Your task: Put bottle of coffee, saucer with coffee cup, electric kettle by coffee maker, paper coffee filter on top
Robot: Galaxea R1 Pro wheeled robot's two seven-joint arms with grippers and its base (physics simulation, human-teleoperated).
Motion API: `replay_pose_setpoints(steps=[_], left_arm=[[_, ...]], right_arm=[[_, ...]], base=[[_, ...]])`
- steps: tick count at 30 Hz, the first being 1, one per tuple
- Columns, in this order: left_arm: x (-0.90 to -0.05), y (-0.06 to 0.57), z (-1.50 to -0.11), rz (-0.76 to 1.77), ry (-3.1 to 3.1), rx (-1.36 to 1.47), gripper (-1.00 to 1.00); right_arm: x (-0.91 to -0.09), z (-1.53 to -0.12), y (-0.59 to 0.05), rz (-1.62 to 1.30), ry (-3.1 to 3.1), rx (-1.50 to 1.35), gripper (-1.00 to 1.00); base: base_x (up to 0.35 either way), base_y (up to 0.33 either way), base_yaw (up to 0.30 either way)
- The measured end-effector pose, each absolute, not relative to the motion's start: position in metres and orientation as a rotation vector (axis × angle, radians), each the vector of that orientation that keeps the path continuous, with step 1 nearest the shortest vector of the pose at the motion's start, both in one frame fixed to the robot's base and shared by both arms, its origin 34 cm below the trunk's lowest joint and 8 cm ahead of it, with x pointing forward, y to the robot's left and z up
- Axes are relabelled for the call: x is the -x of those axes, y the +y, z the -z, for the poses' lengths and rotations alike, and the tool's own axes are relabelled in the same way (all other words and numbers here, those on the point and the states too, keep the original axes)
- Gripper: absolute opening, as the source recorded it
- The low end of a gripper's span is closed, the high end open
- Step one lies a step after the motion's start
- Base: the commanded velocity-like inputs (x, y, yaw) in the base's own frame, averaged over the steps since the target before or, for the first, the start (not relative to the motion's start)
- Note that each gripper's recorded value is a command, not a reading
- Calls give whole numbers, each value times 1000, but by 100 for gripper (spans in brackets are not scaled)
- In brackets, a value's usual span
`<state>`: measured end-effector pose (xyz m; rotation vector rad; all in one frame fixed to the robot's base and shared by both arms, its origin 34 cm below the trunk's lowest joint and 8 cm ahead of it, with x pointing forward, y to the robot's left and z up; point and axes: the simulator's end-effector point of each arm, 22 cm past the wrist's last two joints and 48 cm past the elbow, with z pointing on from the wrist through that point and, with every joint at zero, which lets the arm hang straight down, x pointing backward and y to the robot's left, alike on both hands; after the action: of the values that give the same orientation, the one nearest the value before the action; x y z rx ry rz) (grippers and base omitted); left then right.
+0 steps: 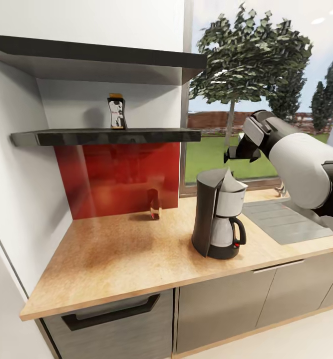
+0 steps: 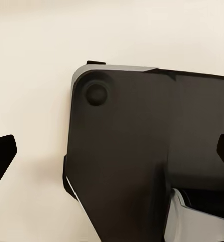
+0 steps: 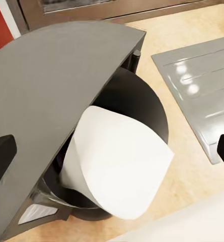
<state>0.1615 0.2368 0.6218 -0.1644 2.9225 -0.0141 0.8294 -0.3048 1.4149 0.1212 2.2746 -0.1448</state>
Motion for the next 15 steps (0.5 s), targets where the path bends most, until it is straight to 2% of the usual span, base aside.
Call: replay_pose_setpoints(steps=[15], left_arm=[[-169,237,-623,13,2901,180,100]], right_arm=[[-852,-1504,-302,116,1932,-132,100]], base=[[0,0,0]])
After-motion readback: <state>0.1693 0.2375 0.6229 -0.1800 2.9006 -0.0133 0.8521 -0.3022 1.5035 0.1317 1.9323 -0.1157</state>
